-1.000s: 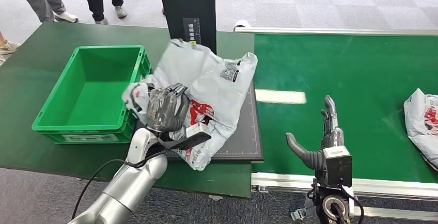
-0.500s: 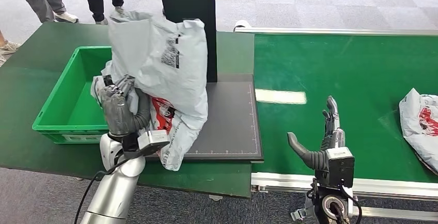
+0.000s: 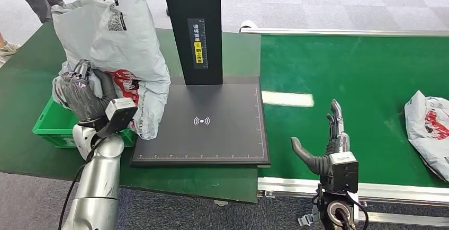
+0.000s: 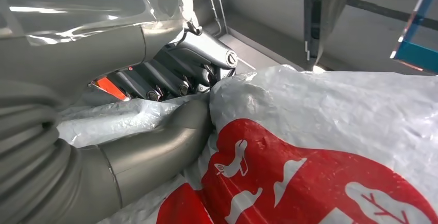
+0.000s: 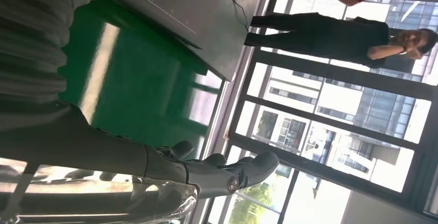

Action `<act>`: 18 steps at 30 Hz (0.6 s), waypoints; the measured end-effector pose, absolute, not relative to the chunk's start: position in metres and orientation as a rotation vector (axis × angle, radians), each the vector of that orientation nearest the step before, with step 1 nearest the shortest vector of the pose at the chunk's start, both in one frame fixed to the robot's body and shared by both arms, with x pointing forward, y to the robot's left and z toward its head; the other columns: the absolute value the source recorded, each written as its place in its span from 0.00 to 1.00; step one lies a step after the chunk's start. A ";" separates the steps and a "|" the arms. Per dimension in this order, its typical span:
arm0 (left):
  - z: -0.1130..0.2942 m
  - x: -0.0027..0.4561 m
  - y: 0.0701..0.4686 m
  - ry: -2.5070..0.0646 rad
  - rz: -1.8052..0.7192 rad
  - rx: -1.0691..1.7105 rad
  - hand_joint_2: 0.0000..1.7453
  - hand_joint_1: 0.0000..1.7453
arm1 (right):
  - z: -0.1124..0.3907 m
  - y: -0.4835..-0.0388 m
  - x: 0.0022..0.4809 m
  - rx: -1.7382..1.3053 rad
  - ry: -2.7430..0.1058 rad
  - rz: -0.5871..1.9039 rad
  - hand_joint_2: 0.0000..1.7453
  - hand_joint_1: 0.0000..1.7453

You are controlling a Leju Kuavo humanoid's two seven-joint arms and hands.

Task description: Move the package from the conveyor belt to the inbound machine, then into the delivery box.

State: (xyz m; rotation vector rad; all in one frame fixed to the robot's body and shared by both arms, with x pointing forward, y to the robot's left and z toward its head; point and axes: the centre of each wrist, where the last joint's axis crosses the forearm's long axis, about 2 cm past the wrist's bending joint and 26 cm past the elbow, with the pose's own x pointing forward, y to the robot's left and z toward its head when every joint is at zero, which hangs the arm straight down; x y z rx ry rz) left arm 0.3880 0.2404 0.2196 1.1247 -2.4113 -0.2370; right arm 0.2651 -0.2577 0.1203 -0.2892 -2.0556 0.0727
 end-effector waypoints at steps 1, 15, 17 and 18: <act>0.220 0.389 0.241 -2.407 -0.234 1.127 1.00 1.00 | 0.120 -0.257 0.265 -0.288 -2.056 0.073 1.00 0.00; 0.236 0.434 0.281 -1.773 -0.460 1.516 1.00 1.00 | 0.123 -0.253 0.268 -0.279 -2.033 0.124 1.00 0.00; 0.237 0.444 0.294 -1.641 -0.480 1.577 1.00 1.00 | 0.124 -0.252 0.268 -0.282 -2.027 0.134 1.00 0.00; 0.236 0.449 0.300 -1.569 -0.491 1.593 1.00 1.00 | 0.124 -0.252 0.268 -0.284 -2.026 0.140 1.00 0.00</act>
